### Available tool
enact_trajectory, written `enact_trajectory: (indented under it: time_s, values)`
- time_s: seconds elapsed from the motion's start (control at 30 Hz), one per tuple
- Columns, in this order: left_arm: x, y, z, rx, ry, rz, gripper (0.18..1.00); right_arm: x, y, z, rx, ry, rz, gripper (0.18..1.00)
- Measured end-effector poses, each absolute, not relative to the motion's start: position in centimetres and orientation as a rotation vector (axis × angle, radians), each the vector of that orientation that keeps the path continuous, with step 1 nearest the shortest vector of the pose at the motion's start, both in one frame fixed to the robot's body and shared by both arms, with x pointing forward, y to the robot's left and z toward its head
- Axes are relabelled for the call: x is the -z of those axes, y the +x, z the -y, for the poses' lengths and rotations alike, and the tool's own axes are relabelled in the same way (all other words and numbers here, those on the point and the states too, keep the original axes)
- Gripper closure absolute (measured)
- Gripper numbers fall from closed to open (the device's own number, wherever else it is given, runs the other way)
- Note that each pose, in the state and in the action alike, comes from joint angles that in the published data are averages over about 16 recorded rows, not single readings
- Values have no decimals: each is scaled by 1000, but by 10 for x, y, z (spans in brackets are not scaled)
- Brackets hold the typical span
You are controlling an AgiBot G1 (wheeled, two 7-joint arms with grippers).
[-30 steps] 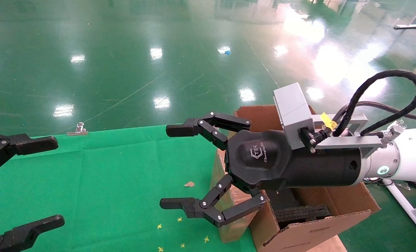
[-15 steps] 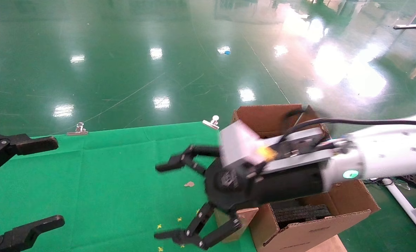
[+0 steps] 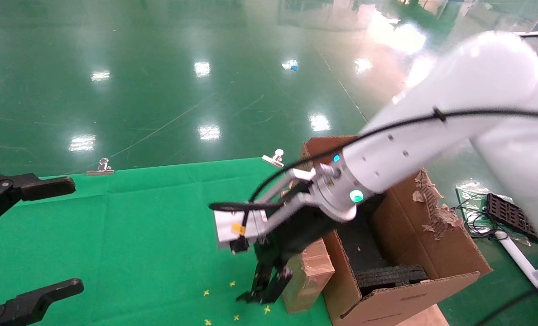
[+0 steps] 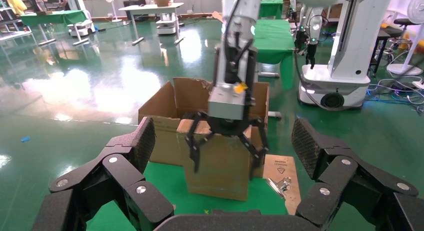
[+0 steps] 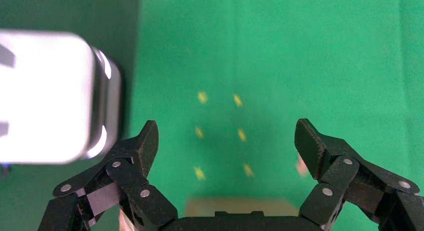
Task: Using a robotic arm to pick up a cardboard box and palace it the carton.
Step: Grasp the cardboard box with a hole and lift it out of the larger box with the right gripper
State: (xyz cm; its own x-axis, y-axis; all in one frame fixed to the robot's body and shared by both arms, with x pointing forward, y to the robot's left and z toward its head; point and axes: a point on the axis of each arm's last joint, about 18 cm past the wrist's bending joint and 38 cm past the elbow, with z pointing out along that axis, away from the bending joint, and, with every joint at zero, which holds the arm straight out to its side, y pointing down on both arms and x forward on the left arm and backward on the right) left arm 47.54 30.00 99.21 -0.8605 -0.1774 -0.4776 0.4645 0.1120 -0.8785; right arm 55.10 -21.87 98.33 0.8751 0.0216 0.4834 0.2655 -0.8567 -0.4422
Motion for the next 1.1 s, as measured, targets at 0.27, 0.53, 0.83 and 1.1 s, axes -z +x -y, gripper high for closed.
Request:
enact_trajectory:
  time_s: [0.27,0.53,0.83,1.1]
  values:
    - [-992,475,-300,1799,278,-1925,184,-1027,549,230,802,-2712,117,178]
    - [-992,475,-300,1799,278,-1925,184,-1043,543,250,871,-2823,20,178]
    - [-992,475,-300,1799,278,-1925,184,-1029,547,257,844,-2910,-49,178]
    - [-992,475,-300,1799,278,-1925,184,-1019,552,254,827,-2948,-72,178]
